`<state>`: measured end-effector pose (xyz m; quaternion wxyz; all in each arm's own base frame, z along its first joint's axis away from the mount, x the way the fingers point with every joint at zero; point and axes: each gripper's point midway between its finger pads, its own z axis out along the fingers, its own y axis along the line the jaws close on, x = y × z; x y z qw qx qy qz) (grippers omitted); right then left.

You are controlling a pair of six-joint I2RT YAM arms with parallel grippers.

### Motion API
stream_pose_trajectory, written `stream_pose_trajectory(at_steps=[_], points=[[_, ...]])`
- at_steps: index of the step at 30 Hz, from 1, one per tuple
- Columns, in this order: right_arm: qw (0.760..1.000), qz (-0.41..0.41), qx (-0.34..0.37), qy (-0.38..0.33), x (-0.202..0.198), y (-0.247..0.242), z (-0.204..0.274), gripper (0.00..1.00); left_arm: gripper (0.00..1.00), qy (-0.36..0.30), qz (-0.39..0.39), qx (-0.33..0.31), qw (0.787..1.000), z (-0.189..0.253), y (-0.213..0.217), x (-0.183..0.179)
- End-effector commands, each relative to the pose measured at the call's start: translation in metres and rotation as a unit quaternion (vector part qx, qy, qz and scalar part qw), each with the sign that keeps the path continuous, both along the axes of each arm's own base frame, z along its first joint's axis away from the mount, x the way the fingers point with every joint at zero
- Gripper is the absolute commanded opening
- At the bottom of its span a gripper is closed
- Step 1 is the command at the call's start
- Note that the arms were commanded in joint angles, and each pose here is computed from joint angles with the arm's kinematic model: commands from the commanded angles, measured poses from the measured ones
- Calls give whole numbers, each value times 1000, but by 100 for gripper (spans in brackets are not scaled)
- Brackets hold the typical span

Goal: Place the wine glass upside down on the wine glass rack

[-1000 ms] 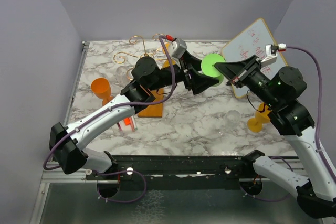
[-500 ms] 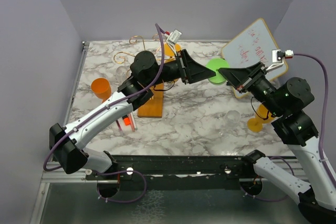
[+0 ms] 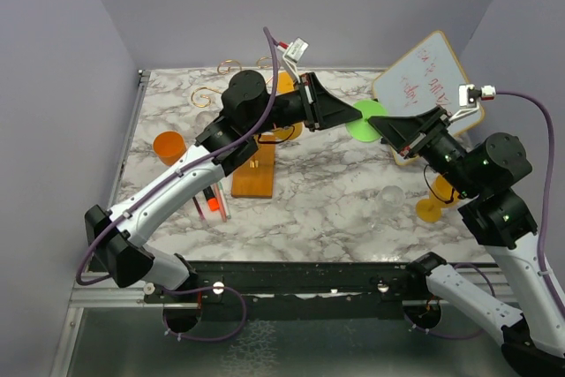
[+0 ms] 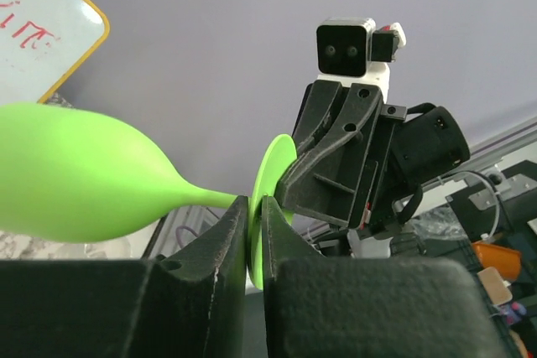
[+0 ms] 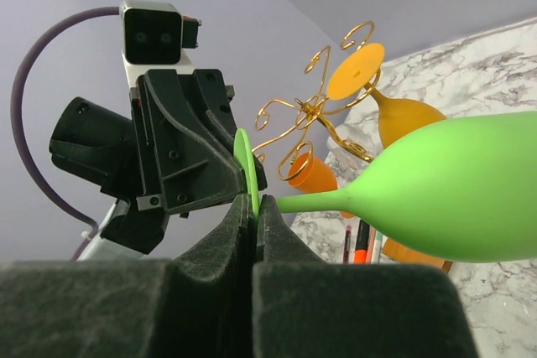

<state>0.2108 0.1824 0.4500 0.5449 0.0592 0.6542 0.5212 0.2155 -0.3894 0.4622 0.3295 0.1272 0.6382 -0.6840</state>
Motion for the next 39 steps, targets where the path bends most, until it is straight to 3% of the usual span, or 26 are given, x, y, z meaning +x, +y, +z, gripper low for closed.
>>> stream_pose_trajectory(at_steps=[1,2,4,10,15,20,27,34,39], points=[[1000,26,-7,-15,-5,7,3,1,5,-27,-21,7,999,7,-3,-4],[1000,27,-8,-14,-5,7,3,1,0,-35,-22,7,999,9,-3,-4],[1000,26,-9,-13,-5,7,3,2,0,-47,-22,7,999,12,-4,-3],[999,15,-14,-29,-8,1,11,55,0,-82,-34,2,996,31,-10,1],[999,-13,-23,-37,-13,-12,14,70,0,-121,-32,-2,992,55,-7,9],[997,-36,-23,-57,-22,-25,17,76,0,-148,-3,8,989,72,4,29],[996,-39,-16,-75,-26,-28,18,77,0,-160,93,5,983,84,45,98],[996,-39,-18,-75,-26,-28,19,77,0,-213,228,12,950,97,95,150],[997,-52,-23,-57,-22,-31,18,77,0,-214,318,32,923,95,130,177]])
